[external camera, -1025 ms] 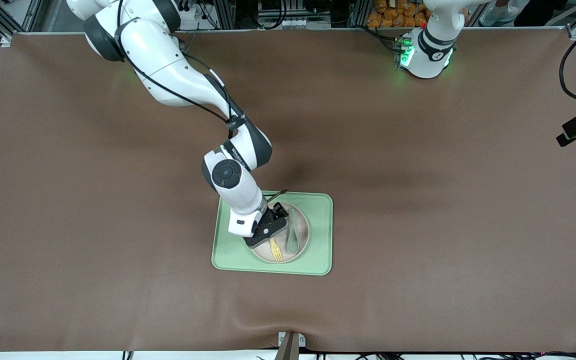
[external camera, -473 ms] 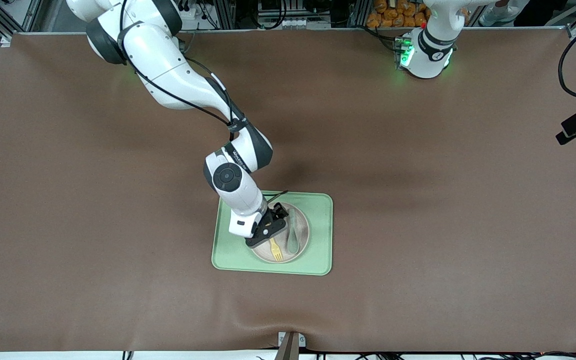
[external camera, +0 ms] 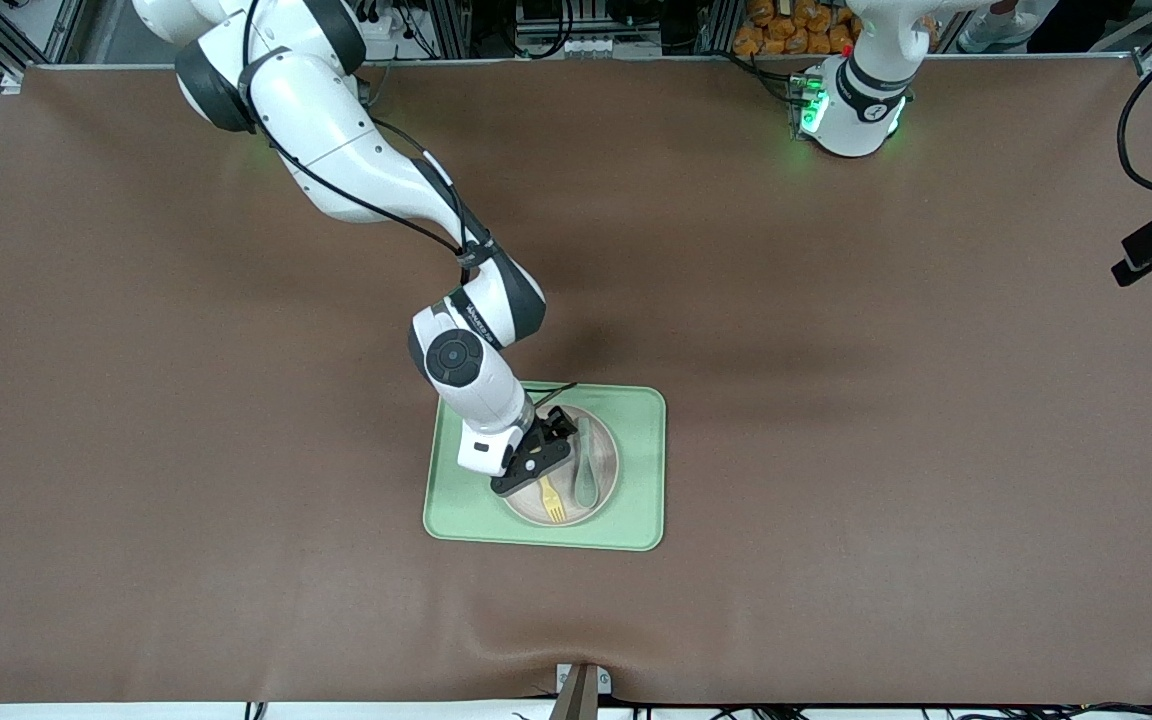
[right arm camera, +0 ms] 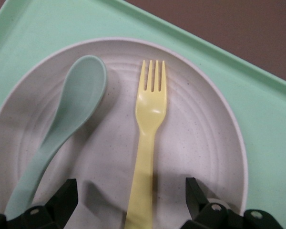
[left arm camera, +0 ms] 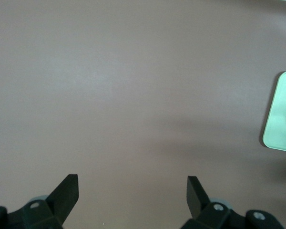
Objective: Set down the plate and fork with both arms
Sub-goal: 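Lower the right gripper over the plate and grasp the yellow fork, then lift the yellow fork off the plate with the right gripper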
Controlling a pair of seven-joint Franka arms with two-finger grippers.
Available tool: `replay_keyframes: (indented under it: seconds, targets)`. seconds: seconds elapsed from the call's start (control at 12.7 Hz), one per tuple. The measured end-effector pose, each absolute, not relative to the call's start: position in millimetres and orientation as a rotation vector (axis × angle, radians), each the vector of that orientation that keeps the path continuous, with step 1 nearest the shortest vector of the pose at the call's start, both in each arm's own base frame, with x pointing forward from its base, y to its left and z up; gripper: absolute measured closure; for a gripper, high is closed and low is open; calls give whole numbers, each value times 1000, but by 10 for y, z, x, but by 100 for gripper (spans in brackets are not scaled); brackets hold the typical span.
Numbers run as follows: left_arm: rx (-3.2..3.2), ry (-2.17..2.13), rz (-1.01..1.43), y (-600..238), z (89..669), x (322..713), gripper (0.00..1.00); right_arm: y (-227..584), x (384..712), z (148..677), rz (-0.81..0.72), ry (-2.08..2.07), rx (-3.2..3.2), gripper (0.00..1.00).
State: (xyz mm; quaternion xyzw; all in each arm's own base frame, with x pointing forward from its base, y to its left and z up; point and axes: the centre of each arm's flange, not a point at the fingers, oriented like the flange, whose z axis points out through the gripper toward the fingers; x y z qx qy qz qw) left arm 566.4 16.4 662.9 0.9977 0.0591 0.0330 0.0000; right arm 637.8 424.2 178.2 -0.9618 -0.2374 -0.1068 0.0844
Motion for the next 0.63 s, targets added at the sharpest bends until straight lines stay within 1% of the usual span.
replay_keyframes:
  seconds: [0.08, 0.16, 0.24, 0.32, 0.39, 0.63]
  targets:
    - [3135, 175, 105, 126, 6634, 5662, 0, 4243, 6380, 1782, -321, -708, -2869, 0]
    - [3135, 170, 110, 106, 6650, 5654, 0, 4244, 6384, 1790, -326, -708, -2868, 6]
    - [3135, 168, 117, 99, 6677, 5638, 0, 4245, 6388, 1794, -331, -709, -2866, 7]
    - [3135, 168, 119, 99, 6699, 5621, 0, 4242, 6399, 1804, -345, -707, -2864, 18]
    - [3135, 168, 115, 98, 6709, 5605, 0, 4238, 6410, 1814, -359, -705, -2862, 34]
    - [3136, 168, 106, 98, 6710, 5594, 0, 4238, 6425, 1832, -383, -701, -2856, 67]
